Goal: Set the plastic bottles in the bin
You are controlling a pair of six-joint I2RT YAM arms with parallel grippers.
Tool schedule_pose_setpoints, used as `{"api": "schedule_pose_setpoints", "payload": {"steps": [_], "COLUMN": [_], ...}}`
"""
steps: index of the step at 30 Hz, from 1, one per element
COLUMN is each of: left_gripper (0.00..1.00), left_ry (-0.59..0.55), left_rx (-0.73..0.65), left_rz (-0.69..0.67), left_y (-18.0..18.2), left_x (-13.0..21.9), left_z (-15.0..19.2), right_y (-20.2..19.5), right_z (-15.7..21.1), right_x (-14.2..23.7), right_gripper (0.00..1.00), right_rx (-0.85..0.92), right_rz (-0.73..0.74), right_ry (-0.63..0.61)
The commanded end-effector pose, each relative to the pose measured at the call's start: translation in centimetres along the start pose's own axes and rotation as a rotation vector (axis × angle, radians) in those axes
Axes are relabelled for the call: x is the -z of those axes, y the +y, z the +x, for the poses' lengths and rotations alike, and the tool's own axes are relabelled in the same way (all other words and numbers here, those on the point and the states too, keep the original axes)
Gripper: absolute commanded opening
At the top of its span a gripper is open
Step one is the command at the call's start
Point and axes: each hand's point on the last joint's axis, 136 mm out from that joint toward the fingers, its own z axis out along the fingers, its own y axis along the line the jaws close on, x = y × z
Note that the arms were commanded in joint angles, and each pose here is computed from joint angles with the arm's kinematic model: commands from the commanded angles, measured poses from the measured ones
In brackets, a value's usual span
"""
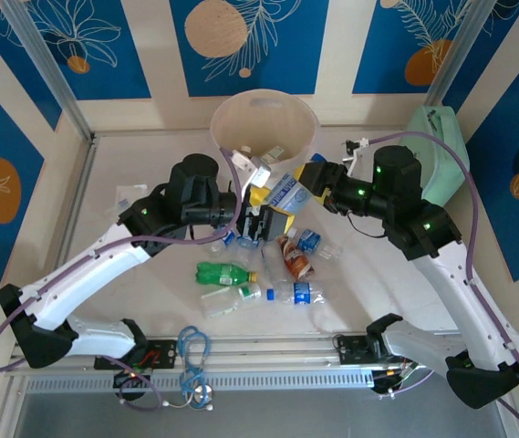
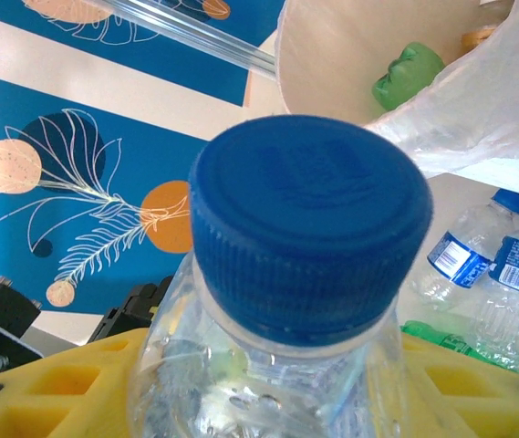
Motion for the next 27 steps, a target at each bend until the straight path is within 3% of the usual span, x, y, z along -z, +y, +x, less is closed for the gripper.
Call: {"api": "schedule_pose_setpoints", "payload": {"steps": [1,15,20,22,27], "left_gripper": [0.83,0.56,0.51,0.5,0.48], "left_ry": [-0.004,-0.004,-0.012,-0.015,-0.028], "left_rx": [-0.082,-0.108,-0.102,-0.101,-0.099], "left_rz": [-0.026,-0.066,-0.073,-0.078,-0.137], "left_y": [-0.6,0.0,0.1,0.2,1.1], "left_x": [0.3,0.3,0.4,0.4,0.8], "left_z": [-0.6,-0.3,-0.4,-0.5,-0.8], "right_y": [1.8,2.4,2.4,2.3,-0.1], "right_z": [-0.7,-0.3,-0.3,-0.4,-1.7], "right_x": [0.3,-0.3,-0.3,-0.2,0.9], "right_gripper": [0.56,0.56,0.57,0.6,0.85], "right_rx": [0.012,0.012,0.009,0.011,-0.038], "right_rz": [-0.044,-0.054,-0.054,-0.045,0.088], "right_ry": [-0.028,-0.009,-0.011,-0.016,-0.078]}}
